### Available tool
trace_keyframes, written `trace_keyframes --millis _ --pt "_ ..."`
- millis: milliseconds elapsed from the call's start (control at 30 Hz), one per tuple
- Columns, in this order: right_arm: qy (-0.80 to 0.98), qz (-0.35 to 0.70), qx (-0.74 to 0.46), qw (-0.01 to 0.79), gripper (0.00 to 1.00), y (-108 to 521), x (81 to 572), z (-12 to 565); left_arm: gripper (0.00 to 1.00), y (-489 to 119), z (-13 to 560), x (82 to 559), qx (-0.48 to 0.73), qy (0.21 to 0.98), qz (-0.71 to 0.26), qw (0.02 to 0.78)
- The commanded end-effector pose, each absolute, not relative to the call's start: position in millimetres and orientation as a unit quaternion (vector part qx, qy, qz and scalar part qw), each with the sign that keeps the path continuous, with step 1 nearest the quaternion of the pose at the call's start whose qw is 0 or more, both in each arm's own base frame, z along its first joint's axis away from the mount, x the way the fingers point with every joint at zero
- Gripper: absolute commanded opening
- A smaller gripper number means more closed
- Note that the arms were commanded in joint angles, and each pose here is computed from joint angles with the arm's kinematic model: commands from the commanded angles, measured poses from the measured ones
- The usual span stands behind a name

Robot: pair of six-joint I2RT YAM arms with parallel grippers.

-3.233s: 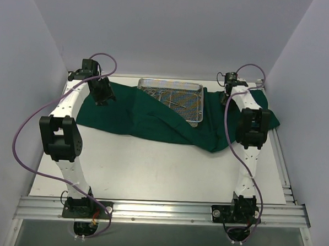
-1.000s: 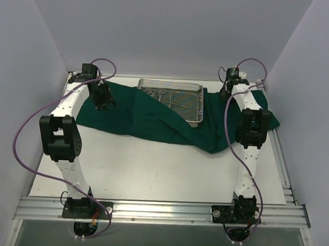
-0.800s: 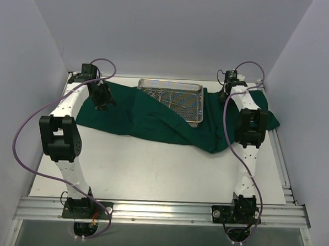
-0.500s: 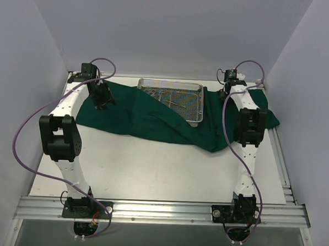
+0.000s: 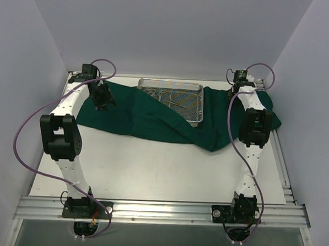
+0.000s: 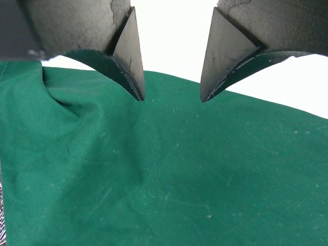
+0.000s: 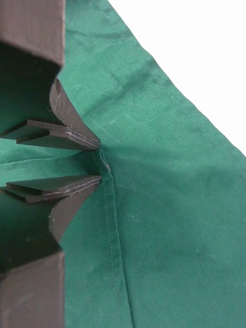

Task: Open and lay out the surgical kit
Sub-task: Open the surgical kit at the center of the board.

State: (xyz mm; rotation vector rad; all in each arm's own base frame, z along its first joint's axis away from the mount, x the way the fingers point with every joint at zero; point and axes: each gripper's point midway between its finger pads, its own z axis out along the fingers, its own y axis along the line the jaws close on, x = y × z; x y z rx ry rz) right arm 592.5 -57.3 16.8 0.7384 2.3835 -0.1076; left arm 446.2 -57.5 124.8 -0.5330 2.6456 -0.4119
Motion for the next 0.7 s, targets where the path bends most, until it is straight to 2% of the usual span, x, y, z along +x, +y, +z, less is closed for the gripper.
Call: trace_keyframes --millis 0,100,200,400,500,667 --pt "0.901 0.019 0.3 0.313 0.26 -44.5 591.9 12.5 0.56 -56.4 135.5 457.5 -0.185 0.943 -0.156 0.228" --pt "0.897 0.045 0.313 0.309 0.22 -41.0 591.6 10.1 0.56 -56.2 136.1 457.6 -0.186 0.943 -0.156 0.229" --pt "0.891 0.06 0.323 0.314 0.13 -42.8 594.3 14.8 0.56 -56.2 137.6 457.8 -0.185 0.942 -0.156 0.231" --pt "0.882 0.072 0.332 0.326 0.13 -48.4 598.0 24.8 0.56 -55.9 138.0 456.7 -0.185 0.942 -0.156 0.231" --pt "0.876 0.085 0.339 0.331 0.18 -51.1 597.0 29.2 0.56 -56.2 139.2 457.0 -0.186 0.942 -0.157 0.233" --pt "0.869 0.093 0.356 0.329 0.19 -59.8 591.8 29.9 0.56 -56.9 139.3 456.9 -0.187 0.941 -0.159 0.233"
